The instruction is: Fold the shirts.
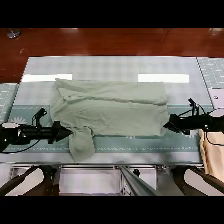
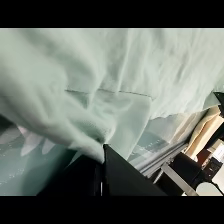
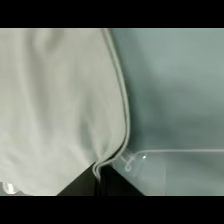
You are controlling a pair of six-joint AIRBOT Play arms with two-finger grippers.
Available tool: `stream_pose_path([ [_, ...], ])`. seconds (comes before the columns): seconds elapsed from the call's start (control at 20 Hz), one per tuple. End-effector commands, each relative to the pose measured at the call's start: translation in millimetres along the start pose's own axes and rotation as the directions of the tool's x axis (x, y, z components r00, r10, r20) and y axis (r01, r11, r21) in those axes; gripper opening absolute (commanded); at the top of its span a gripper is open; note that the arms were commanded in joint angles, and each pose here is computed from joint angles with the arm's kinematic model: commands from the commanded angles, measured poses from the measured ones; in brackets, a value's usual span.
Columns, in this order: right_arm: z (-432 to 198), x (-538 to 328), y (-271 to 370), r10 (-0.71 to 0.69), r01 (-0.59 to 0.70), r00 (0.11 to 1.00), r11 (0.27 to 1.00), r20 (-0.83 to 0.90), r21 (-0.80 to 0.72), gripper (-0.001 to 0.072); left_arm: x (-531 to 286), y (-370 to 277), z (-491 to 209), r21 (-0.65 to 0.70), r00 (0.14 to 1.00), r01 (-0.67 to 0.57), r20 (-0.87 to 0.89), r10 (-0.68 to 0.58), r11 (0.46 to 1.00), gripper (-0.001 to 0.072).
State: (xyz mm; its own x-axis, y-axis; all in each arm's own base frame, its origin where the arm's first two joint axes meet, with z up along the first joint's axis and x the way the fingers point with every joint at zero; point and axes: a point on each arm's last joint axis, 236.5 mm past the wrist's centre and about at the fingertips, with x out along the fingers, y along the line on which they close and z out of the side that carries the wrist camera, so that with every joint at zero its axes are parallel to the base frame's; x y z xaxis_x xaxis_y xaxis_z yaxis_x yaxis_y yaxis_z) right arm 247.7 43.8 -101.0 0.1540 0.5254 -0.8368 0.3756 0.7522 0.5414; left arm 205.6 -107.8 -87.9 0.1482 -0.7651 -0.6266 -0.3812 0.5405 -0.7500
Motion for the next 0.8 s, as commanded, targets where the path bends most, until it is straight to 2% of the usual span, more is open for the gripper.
stream_pose_path([
  [0.0,17.8,-8.4,9.4,0.035,-0.034,0.998,0.999,0.055,-0.018,0.0029,-9.1,-9.4,6.1,0.015,1.0,0.019,0.001,-0.019,1.0,0.0018],
  [0.3,77.4,-56.0,44.6,0.059,-0.041,0.98,0.994,0.189,-0.099,0.003,-48.6,-51.0,86.3,0.135,0.976,-0.042,0.218,0.012,0.99,0.0017],
  [0.4,94.5,-61.9,58.9,0.104,-0.085,0.975,0.991,0.195,-0.101,0.0029,-52.5,-64.5,113.1,0.166,0.959,-0.075,0.282,0.026,0.983,0.0017],
  [0.6,119.8,-48.0,84.7,0.137,-0.114,0.979,0.982,0.149,-0.151,0.0029,-42.7,-95.6,159.4,0.213,0.963,-0.082,0.27,0.022,0.974,0.0017],
  [0.75,146.6,-42.1,99.0,0.132,-0.105,0.979,0.98,0.157,-0.169,0.0029,-45.3,-113.6,204.0,0.177,0.957,-0.062,0.29,0.008,0.982,0.0017],
])
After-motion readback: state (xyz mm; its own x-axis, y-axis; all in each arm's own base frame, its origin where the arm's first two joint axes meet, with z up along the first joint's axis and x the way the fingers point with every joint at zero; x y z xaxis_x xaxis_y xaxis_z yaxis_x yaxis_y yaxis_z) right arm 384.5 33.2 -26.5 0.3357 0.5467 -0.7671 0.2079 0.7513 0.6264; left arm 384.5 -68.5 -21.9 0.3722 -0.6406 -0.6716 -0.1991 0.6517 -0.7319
